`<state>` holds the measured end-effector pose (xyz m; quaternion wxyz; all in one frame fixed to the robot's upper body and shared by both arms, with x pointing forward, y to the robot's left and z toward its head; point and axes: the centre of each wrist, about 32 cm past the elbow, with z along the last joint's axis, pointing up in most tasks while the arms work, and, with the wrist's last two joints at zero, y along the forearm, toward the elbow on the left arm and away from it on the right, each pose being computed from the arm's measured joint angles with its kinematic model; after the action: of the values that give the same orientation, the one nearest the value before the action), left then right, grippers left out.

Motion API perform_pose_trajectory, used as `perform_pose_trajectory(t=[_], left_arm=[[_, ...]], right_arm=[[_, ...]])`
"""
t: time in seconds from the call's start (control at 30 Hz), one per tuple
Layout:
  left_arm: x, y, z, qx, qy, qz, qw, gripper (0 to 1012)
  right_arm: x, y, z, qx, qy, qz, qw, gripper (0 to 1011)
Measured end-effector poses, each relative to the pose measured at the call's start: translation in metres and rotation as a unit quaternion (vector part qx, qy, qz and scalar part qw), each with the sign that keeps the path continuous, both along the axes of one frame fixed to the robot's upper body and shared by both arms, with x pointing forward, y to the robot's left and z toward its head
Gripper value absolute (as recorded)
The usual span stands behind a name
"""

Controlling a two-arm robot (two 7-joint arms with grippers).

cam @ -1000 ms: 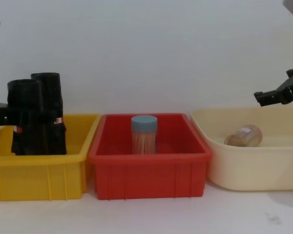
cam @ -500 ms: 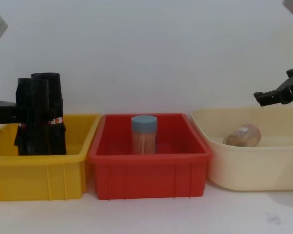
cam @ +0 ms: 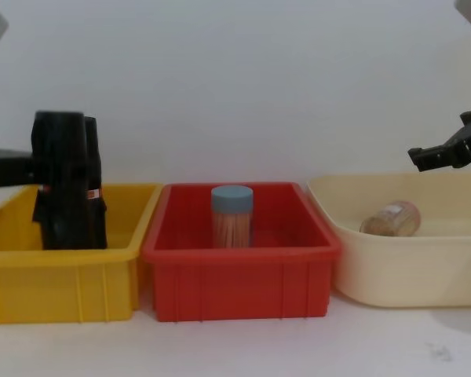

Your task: Pick up the garbage bag with the one hand and transfer it to the other hand.

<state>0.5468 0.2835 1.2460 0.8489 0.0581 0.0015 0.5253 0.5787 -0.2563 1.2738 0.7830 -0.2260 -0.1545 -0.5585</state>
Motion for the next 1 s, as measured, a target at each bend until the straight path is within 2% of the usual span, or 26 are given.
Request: perform_pose_trajectory(t=[0.07, 0.1, 0.2, 0.23, 0.3, 0.33, 0.43, 0.5, 0.53, 0.67, 0.77, 0.9, 1.0], left_arm=[[-0.0005, -0.0006, 0.0044, -0.006, -0.008, -0.008, 0.9999, 383], [-0.0006, -0.0011, 0.0091, -0.010, -0.015, -0.013, 0.9997, 379], [-0.0004, -0.0020, 0.0169, -0.016, -0.025, -0.021, 0.9993, 368], [0.0000, -0.0028, 0.0236, -0.019, -0.034, -0.026, 0.9989, 366], [0.0005, -0.0037, 0.0299, -0.021, -0.041, -0.031, 0.9985, 366], [0.0011, -0.0046, 0.0361, -0.023, -0.047, -0.034, 0.9980, 366], [0.0022, -0.0061, 0.0459, -0.023, -0.056, -0.039, 0.9974, 366], [0.0040, -0.0087, 0.0555, -0.019, -0.063, -0.043, 0.9969, 366], [0.0040, -0.0087, 0.0555, -0.019, -0.063, -0.043, 0.9969, 366], [0.0088, -0.0144, 0.0681, -0.005, -0.069, -0.049, 0.9964, 366], [0.0145, -0.0197, 0.0734, 0.009, -0.069, -0.052, 0.9962, 366], [0.0243, -0.0293, 0.0771, 0.027, -0.066, -0.057, 0.9959, 366], [0.0309, -0.0357, 0.0779, 0.034, -0.064, -0.061, 0.9955, 366]], right_arm=[[0.000, 0.000, 0.000, 0.000, 0.000, 0.000, 1.0000, 1000], [0.000, 0.000, 0.000, 0.000, 0.000, 0.000, 1.0000, 1000], [0.000, 0.000, 0.000, 0.000, 0.000, 0.000, 1.0000, 1000], [0.000, 0.000, 0.000, 0.000, 0.000, 0.000, 1.0000, 1000], [0.000, 0.000, 0.000, 0.000, 0.000, 0.000, 1.0000, 1000], [0.000, 0.000, 0.000, 0.000, 0.000, 0.000, 1.0000, 1000], [0.000, 0.000, 0.000, 0.000, 0.000, 0.000, 1.0000, 1000], [0.000, 0.000, 0.000, 0.000, 0.000, 0.000, 1.0000, 1000], [0.000, 0.000, 0.000, 0.000, 0.000, 0.000, 1.0000, 1000], [0.000, 0.000, 0.000, 0.000, 0.000, 0.000, 1.0000, 1000], [0.000, 0.000, 0.000, 0.000, 0.000, 0.000, 1.0000, 1000], [0.000, 0.000, 0.000, 0.000, 0.000, 0.000, 1.0000, 1000], [0.000, 0.000, 0.000, 0.000, 0.000, 0.000, 1.0000, 1000]])
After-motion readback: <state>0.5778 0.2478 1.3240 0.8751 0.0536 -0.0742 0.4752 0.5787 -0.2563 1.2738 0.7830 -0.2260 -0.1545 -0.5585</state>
